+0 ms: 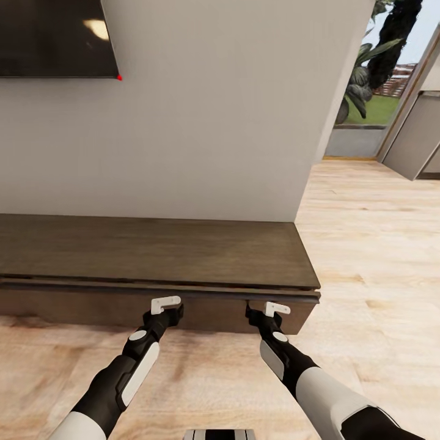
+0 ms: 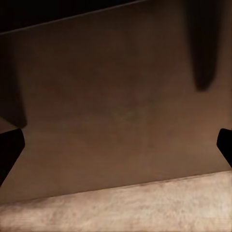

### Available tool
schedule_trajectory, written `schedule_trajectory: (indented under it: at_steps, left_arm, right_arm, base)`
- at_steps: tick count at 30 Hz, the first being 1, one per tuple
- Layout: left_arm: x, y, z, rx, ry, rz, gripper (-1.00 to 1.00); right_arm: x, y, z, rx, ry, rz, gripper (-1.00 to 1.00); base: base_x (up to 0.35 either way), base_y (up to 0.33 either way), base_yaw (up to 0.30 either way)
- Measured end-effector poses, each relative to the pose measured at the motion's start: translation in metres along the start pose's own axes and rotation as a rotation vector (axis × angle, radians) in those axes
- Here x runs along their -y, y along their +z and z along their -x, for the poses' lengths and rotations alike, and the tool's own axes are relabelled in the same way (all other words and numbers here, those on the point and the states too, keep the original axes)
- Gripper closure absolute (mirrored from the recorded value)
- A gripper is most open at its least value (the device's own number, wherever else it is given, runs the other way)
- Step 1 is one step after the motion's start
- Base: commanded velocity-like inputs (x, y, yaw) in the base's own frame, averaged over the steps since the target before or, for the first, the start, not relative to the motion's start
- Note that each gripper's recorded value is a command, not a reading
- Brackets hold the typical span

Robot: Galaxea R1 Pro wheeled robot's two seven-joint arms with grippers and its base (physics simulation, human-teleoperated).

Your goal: Place each of the two pumpkins and all three candles from the living room inside a cabinet in the living room (use any cabinet), then make sure every cabinet is closed, and position the cauldron so it is next to a table in the living room.

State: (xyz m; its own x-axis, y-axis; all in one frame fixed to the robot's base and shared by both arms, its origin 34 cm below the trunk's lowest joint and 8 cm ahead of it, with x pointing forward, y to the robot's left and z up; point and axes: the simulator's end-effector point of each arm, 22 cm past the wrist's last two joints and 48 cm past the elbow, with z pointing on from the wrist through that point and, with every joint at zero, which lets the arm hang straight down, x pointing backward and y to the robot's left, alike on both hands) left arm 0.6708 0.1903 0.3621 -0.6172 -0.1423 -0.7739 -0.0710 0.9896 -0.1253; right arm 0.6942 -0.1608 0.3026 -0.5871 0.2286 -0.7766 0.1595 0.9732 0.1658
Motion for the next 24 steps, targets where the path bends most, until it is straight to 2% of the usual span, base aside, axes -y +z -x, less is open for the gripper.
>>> schedule_trajectory:
  at_steps: [5,12,24]
  left_arm:
    - [0.0003,-0.0001,0.0001,0.000,0.000,0.000,-1.00]
    - [0.0002,0.0000,0.0000,0.000,0.000,0.000,-1.00]
    - [0.0003,0.0003,-0.0002,0.000,0.000,0.000,-1.00]
  right_arm:
    - [0.0005,-0.0001,0.0002,0.000,0.001,-0.001,-1.00]
    - [-0.0001,-0.0004,-0.0024,-0.005,0.000,0.000,-1.00]
    - [0.0003,0.0004,-0.0007,-0.001,0.000,-0.001,-1.00]
  base:
    - [0.170,0.000,0.000]
    - [0.007,0.000,0.000]
    - [-0.311,0.000,0.000]
